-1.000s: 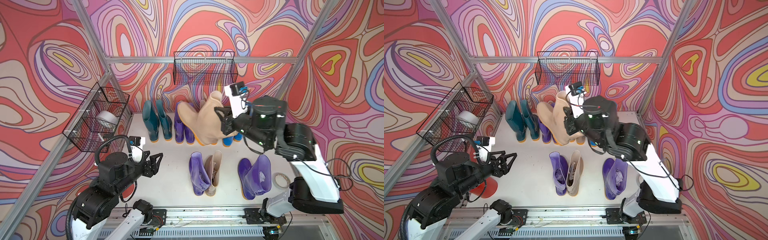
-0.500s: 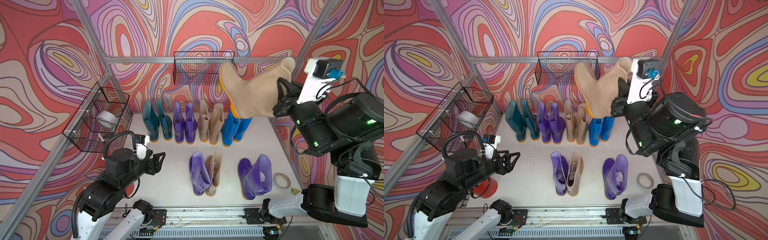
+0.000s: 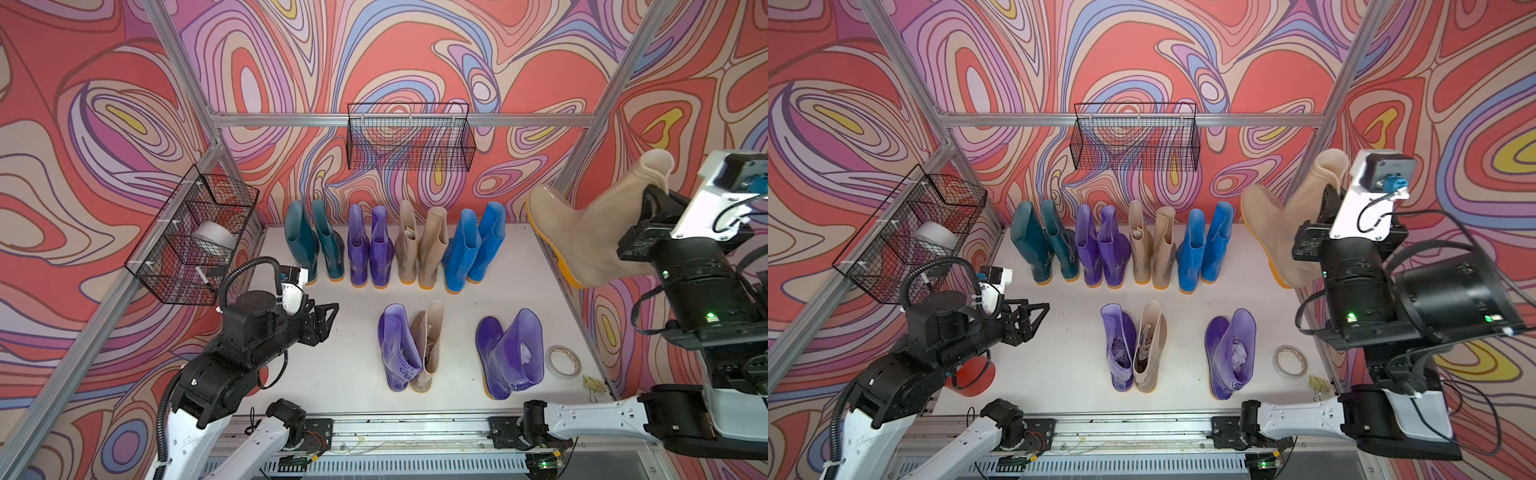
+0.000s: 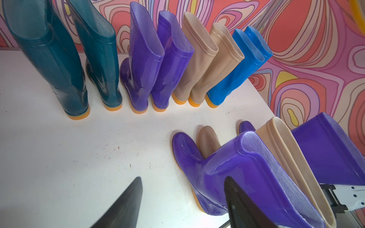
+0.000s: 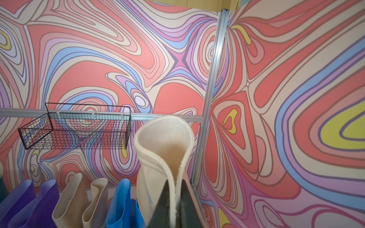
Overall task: Match and arrange rain boots in pairs
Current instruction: Place the rain boot at the corner of the board.
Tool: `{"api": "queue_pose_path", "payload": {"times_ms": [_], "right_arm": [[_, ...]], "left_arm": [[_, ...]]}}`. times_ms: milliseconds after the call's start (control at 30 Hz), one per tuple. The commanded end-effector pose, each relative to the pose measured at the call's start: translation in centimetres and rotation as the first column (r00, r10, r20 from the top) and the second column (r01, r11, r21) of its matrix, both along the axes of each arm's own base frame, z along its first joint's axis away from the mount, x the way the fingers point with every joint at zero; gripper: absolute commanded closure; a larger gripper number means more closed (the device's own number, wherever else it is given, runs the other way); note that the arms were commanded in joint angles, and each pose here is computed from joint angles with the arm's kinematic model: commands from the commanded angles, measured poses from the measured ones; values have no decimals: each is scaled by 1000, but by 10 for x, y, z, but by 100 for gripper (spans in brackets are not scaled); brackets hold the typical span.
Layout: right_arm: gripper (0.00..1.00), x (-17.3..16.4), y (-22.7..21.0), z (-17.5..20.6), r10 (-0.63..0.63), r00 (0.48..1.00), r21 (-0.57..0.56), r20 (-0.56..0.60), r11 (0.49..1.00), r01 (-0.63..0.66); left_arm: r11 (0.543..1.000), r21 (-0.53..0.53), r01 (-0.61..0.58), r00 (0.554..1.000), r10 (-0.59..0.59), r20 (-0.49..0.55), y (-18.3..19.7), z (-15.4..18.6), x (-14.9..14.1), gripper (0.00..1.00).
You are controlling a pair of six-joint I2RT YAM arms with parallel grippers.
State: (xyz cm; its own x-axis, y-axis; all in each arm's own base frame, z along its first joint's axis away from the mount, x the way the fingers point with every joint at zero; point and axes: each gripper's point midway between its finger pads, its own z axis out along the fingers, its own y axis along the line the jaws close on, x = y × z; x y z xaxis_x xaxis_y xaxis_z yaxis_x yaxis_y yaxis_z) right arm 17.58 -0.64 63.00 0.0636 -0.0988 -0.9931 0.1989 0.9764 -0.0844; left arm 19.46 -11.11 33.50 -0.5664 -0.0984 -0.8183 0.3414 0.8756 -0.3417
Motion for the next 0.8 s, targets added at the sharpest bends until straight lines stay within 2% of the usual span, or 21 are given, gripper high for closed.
{"api": "queue_pose_path", "payload": {"times_ms": [0,233,333,433,500,667,767], "right_arm": [[100,-8,-28,-4,14,1000,134,10,991,-15],[100,-11,-79,-46,37,995,228,-89,973,-16],[100,-4,-92,-56,105,992,320,-66,944,-79],[100,-2,-104,-62,122,991,337,-58,937,-96],[100,-2,-108,-63,121,991,358,-58,929,-93],[100,-4,-82,-45,109,991,286,-79,955,-82],[100,-11,-88,-30,31,997,295,-66,955,-10]], "left_arm": [[999,-37,34,999,-34,1,-11,2,5,33],[997,-59,57,998,-57,-5,-19,2,10,33],[996,-66,65,998,-66,-11,-23,0,14,33],[995,-73,69,997,-70,-15,-26,-1,16,34],[995,-75,70,997,-71,-14,-27,-2,18,34],[994,-77,77,997,-78,-16,-32,-2,25,34],[992,-89,87,996,-89,-18,-35,-3,28,34]]}}
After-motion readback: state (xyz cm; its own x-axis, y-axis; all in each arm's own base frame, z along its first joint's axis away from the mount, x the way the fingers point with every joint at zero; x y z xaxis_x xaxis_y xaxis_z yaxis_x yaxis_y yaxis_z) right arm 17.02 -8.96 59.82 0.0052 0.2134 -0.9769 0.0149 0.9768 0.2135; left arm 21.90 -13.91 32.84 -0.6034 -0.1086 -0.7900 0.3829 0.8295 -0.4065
